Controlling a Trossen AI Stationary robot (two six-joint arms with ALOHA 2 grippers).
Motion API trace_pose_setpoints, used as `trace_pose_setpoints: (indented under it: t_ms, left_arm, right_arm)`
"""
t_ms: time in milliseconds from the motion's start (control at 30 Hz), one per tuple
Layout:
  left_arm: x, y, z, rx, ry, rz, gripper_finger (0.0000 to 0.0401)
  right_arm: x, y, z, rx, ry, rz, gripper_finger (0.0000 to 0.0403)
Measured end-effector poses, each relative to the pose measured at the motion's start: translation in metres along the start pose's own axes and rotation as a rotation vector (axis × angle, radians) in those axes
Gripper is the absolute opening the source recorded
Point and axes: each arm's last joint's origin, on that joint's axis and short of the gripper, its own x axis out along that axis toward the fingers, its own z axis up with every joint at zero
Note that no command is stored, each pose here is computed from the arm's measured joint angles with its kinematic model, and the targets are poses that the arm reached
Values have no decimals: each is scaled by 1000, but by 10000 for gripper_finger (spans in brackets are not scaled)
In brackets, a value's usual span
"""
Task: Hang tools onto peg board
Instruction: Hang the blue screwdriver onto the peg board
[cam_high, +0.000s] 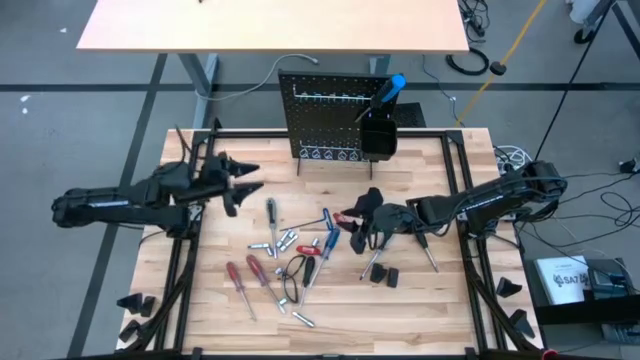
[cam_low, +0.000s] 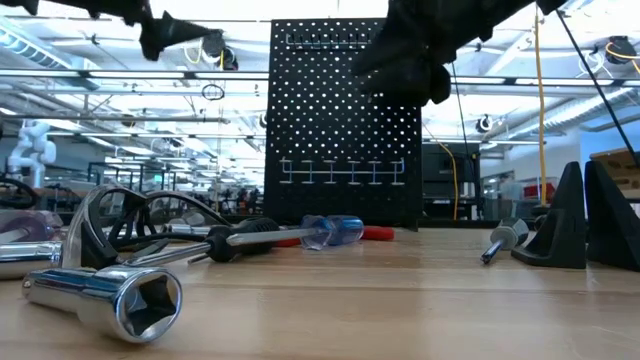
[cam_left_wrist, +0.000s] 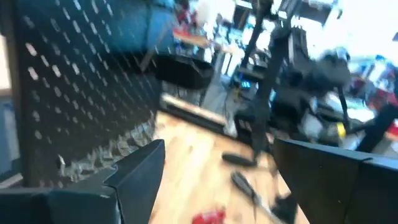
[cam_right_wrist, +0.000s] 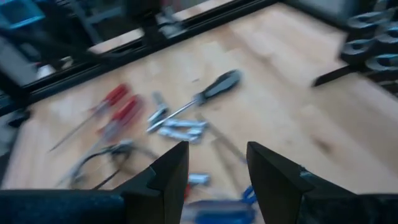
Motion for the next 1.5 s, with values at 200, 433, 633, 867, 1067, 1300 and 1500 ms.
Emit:
trace_pose_setpoints:
  t_ms: [200, 433, 633, 867, 1067, 1300, 1500]
  left_arm:
    - [4, -2, -31, -65, 16, -47, 306]
    - [3, 4, -56, -225, 59, 150, 306]
    - [8, 4, -69, -225, 119, 234, 306]
    - [20, 1, -73, -111, 122, 227, 306]
    - [27, -5, -70, 16, 121, 84, 306]
    - [31, -11, -74, 38, 187, -113, 306]
    - [37, -11, -81, 25, 231, -113, 306]
  right_arm:
    - [7, -1, -5, 20, 8, -34, 155]
    - [11, -1, -10, 12, 25, -46, 155]
    - [11, -2, -10, 7, 20, -58, 155]
    - [12, -3, -9, 10, 15, -68, 155]
    - [12, -5, -10, 94, 30, -75, 155]
    - [11, -5, -15, 109, 73, -89, 155]
    - [-6, -25, -39, 194, 320, -319, 155]
